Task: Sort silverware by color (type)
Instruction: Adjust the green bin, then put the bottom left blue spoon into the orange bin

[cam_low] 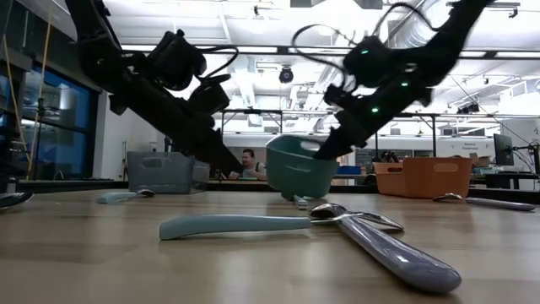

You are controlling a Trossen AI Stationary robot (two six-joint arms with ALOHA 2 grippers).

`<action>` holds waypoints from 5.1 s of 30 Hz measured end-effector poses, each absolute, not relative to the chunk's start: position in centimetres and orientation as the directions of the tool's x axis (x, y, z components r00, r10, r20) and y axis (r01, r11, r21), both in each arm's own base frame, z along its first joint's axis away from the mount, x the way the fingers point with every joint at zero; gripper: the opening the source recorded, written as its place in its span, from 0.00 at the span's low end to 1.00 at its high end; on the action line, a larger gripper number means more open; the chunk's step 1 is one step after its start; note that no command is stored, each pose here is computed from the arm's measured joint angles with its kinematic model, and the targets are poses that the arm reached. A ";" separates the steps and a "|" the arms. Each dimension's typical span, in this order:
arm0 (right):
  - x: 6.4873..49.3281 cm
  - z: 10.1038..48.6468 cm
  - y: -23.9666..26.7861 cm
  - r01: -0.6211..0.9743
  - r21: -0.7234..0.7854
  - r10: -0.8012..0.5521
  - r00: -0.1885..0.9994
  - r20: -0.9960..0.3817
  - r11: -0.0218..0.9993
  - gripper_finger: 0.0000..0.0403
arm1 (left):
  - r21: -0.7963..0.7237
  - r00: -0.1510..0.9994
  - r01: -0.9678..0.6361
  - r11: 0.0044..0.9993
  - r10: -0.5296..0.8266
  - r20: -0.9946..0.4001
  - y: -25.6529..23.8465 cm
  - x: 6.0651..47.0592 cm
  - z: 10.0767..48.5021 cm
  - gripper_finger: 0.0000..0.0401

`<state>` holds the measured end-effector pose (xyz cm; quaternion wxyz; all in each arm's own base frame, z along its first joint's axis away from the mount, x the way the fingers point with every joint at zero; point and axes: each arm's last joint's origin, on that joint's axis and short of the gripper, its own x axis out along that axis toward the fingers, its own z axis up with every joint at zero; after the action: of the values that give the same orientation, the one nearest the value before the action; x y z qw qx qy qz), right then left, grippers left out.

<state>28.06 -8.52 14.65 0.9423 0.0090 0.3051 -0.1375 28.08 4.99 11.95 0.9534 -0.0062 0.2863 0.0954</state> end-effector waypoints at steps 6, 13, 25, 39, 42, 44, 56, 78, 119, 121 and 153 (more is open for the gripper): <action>25.9 15.5 -6.4 0.288 -0.074 -0.283 0.805 -0.521 0.955 0.00 | 0.048 0.815 -0.194 0.980 0.189 -0.548 3.9 28.2 11.9 0.00; 25.6 18.8 -6.8 0.293 -0.148 -0.328 0.824 -0.462 0.945 0.00 | 0.050 0.815 -0.234 0.971 0.224 -0.535 4.1 28.4 12.1 0.00; 23.4 18.9 -11.5 0.427 -0.138 -0.368 0.519 -0.771 0.893 0.00 | -0.139 0.884 -0.128 0.982 0.050 -0.465 6.1 28.4 12.7 0.00; 24.1 14.5 -19.0 0.477 -0.015 -0.282 0.493 -0.823 0.879 0.00 | -0.120 0.883 -0.174 0.977 0.101 -0.457 11.4 31.8 11.9 0.00; 25.0 14.3 -20.3 0.477 -0.010 -0.283 0.503 -0.817 0.879 0.00 | -0.126 0.880 -0.200 0.972 0.122 -0.459 12.6 31.8 11.7 0.00; 25.6 14.3 -21.2 0.483 -0.009 -0.290 0.511 -0.809 0.876 0.00 | -0.129 0.874 -0.224 0.966 0.141 -0.464 13.2 31.4 11.6 0.00; 26.5 15.7 -23.6 0.506 -0.010 -0.323 0.535 -0.781 0.862 0.00 | -0.131 0.855 -0.333 0.934 0.240 -0.460 16.9 29.6 11.7 0.00; 25.5 20.9 -10.1 0.172 -0.150 -0.220 0.535 -0.816 0.974 0.00 | 0.004 0.902 0.027 1.000 -0.022 -0.431 8.2 32.7 12.7 0.00; 28.4 17.4 -12.1 0.213 -0.223 -0.307 0.601 -0.738 0.951 0.00 | 0.079 0.780 -0.357 0.931 0.343 -0.523 11.3 31.3 11.8 0.00; 28.4 17.4 -12.0 0.205 -0.229 -0.307 0.604 -0.735 0.952 0.00 | 0.078 0.778 -0.338 0.938 0.325 -0.537 10.6 31.1 11.5 0.00; 30.3 18.1 8.3 -0.068 0.001 0.051 0.742 -0.668 0.998 0.29 | 0.013 0.817 -0.141 0.990 0.123 -0.563 -1.1 27.8 10.5 0.00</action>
<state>30.33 8.27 18.09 0.9332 -0.0114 0.3577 0.0319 27.79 -1.11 10.53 0.9532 -0.0147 0.2940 0.0693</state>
